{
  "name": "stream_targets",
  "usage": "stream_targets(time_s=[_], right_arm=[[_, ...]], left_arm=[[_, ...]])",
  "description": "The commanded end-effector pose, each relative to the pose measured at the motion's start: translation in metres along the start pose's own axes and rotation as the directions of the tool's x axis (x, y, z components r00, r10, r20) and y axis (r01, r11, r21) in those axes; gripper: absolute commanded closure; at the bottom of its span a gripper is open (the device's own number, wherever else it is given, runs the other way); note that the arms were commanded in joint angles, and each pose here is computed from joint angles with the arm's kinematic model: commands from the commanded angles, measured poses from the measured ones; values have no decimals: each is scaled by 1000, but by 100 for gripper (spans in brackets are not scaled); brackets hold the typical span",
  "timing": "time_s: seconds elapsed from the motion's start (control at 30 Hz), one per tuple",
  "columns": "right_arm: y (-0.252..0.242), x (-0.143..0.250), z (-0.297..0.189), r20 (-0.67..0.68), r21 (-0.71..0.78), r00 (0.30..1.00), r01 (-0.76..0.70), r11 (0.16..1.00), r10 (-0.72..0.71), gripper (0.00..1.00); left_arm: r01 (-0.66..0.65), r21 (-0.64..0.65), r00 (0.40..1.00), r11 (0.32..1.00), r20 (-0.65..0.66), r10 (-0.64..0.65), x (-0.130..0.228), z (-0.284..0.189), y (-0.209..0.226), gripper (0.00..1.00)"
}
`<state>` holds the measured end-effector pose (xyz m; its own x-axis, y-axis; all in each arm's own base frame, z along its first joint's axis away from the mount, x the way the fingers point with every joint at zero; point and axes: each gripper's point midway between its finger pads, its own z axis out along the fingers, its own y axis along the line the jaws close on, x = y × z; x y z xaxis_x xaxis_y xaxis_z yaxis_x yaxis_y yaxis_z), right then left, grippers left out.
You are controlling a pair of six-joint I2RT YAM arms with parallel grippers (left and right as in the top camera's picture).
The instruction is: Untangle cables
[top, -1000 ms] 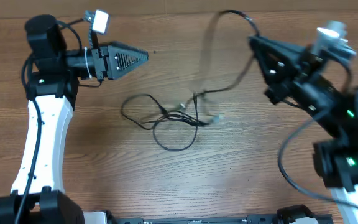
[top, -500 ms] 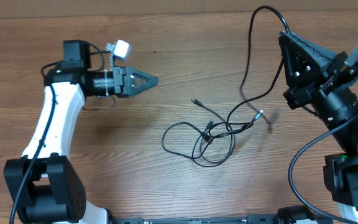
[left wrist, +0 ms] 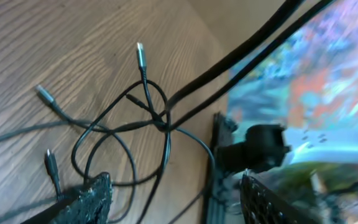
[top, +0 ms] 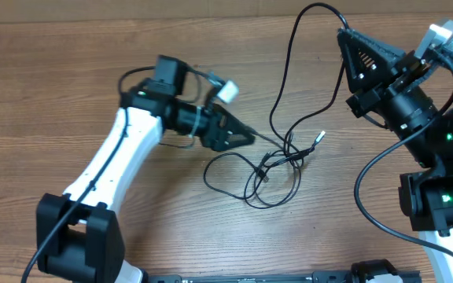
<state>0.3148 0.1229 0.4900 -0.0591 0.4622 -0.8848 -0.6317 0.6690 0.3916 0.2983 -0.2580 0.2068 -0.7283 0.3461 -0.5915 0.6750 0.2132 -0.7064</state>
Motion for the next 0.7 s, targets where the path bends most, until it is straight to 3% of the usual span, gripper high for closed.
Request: stream_targets(time_s=[0.0, 0.13, 0.2, 0.27, 0.3, 0.4, 0.43, 0.47, 0.6, 0.67], right_arm=[[10, -15, -3, 34, -19, 999, -41, 999, 41, 96], [9, -15, -2, 32, -18, 998, -54, 998, 54, 96], [9, -16, -3, 35, -18, 996, -80, 997, 80, 96], [10, -17, -3, 39, -22, 993, -108, 994, 109, 96], [10, -17, -3, 40, -25, 991, -126, 992, 127, 96], [10, -17, -3, 38, -28, 982, -184, 983, 185, 96], [10, -17, -3, 37, -29, 979, -198, 980, 199, 96], [11, -17, -3, 36, -31, 976, -212, 977, 213, 96], [14, -22, -3, 51, -50, 971, -231, 972, 234, 96], [17, -26, -4, 63, -67, 966, -246, 967, 250, 96]], left_arm=[[-125, -27, 991, 992, -53, 123, 1, 25, -5, 34], [-209, -1, 975, 978, -73, 208, -1, 48, -20, 37], [-215, -34, 973, 976, -91, 212, -1, 58, -19, 44], [-207, -90, 974, 974, -109, 197, -1, 67, -14, 43], [-200, -126, 976, 972, -115, 186, -2, 72, -11, 35], [-173, -220, 982, 960, -108, 152, -7, 82, -4, 25], [-165, -244, 984, 956, -101, 144, -10, 85, -3, 15], [-157, -269, 986, 950, -90, 138, -13, 88, -2, 11], [-149, -333, 989, 931, -63, 136, -20, 96, 0, 0], [-154, -381, 988, 911, -71, 137, -20, 98, 7, 0]])
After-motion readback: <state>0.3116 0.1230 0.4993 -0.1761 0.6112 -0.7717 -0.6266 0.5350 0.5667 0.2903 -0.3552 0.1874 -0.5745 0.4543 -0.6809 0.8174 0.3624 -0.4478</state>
